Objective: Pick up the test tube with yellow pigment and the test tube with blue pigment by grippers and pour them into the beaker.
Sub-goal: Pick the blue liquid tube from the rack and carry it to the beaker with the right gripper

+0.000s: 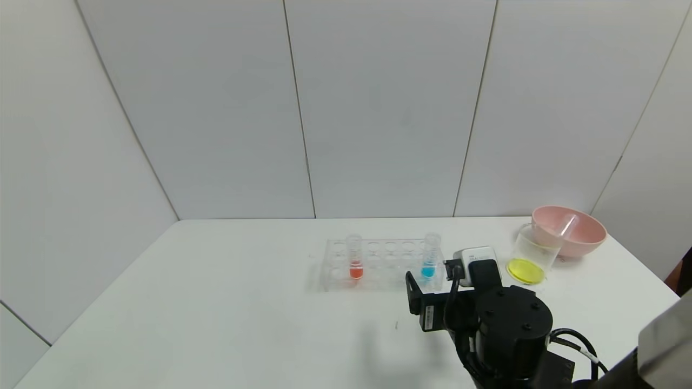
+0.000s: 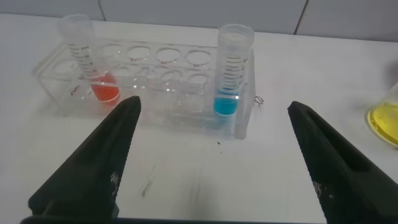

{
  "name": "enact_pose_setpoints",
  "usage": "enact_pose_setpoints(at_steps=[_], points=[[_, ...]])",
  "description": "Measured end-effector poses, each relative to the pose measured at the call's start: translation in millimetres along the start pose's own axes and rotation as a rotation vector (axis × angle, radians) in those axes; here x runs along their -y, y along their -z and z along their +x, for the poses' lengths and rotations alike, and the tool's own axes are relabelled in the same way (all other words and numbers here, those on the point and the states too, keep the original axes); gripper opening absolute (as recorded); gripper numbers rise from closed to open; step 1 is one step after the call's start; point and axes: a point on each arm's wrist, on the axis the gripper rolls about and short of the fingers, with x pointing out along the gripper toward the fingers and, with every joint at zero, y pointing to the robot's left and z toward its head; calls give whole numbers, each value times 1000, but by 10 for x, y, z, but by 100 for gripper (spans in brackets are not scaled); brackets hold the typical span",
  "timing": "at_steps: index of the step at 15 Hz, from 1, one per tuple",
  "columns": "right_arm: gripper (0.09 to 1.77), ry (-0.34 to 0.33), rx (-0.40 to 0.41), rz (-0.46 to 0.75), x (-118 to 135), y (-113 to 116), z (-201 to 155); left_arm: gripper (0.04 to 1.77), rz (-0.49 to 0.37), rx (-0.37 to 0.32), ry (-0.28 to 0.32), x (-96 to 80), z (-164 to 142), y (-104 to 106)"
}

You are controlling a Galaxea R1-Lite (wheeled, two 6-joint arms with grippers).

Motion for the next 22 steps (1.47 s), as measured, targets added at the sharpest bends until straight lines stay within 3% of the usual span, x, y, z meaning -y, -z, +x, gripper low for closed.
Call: enact_pose_setpoints(at_steps=[8, 13, 16, 22], points=[[171, -10, 13, -7, 86, 44, 516, 176, 0, 0, 0, 0, 0, 0], [171, 31, 27, -22, 150, 83, 845, 176, 0, 0, 0, 0, 0, 0], [171, 3, 34, -21, 164, 96, 973, 176, 0, 0, 0, 0, 0, 0], [171, 22, 48, -25, 197, 92, 1093, 176, 0, 0, 0, 0, 0, 0]])
